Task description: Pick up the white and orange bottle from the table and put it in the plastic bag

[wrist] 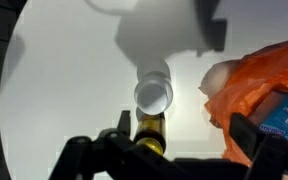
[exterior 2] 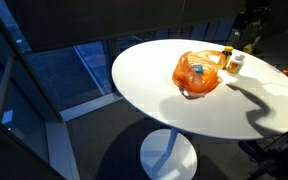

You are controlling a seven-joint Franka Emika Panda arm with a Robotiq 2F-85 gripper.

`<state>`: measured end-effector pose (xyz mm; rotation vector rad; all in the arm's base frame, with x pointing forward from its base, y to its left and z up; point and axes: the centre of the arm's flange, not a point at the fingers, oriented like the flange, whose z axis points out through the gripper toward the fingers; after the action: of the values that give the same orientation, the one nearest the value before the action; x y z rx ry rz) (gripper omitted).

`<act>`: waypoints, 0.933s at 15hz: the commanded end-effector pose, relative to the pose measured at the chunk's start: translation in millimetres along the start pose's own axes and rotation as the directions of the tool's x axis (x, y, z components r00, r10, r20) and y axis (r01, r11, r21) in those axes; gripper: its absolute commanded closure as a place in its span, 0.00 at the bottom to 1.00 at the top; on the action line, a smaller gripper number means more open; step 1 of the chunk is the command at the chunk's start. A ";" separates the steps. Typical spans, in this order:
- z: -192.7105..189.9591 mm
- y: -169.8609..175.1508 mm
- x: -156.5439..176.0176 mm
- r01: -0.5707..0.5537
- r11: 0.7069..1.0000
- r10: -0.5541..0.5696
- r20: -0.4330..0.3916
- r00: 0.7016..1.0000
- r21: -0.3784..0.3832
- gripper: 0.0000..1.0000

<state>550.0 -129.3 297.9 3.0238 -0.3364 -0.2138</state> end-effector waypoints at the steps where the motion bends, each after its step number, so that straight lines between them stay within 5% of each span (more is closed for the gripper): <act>1: 16.9 14.5 12.5 0.004 0.999 -0.006 0.046 0.999 0.036 0.00; 14: 65.7 40.3 10.4 -0.041 0.995 0.040 0.011 0.999 0.092 0.00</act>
<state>542.2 -168.5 243.4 3.0728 -0.4214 -0.2557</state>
